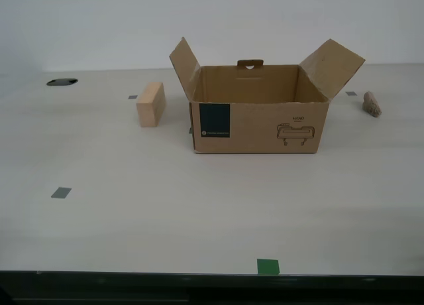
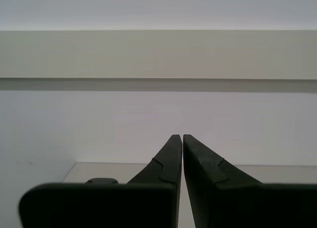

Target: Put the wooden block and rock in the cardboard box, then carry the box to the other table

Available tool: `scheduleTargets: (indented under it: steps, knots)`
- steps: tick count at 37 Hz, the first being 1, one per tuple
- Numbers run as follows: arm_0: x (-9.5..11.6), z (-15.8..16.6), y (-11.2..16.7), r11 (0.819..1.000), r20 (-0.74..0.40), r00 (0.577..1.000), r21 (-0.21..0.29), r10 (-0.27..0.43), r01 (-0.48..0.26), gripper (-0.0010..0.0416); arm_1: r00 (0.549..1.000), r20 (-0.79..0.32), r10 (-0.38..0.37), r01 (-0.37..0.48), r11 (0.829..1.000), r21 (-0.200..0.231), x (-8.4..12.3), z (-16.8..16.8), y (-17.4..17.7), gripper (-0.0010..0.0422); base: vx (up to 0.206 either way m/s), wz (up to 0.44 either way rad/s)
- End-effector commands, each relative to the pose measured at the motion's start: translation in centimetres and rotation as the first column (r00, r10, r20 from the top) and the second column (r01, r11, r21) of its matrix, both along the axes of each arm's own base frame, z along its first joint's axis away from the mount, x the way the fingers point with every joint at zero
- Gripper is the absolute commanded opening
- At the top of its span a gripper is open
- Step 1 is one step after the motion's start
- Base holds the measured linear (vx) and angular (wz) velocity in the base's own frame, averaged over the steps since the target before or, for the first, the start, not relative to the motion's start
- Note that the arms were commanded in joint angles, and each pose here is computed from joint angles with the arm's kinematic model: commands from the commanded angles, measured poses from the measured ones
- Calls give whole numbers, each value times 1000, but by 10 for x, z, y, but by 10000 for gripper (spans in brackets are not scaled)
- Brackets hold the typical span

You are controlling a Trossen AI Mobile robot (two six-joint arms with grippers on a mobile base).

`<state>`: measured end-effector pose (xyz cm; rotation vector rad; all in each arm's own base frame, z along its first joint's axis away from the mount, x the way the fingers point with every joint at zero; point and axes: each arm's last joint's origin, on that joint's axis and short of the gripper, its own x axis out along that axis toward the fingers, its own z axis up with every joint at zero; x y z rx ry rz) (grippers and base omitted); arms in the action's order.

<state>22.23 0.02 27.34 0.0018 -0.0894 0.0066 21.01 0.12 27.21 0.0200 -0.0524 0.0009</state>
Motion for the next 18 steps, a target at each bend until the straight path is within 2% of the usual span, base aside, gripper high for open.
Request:
scheduleTargets:
  steps: [1, 18]
  knots:
    - [0, 1, 0, 1000, 5, 1000, 0, 0, 0, 0, 1000, 6, -4, 4, 1000, 4, 0, 1, 0, 0, 0, 0]
    - [0, 1, 0, 1000, 6, 1000, 0, 0, 0, 0, 1000, 6, -4, 4, 1000, 4, 0, 1, 0, 0, 0, 0]
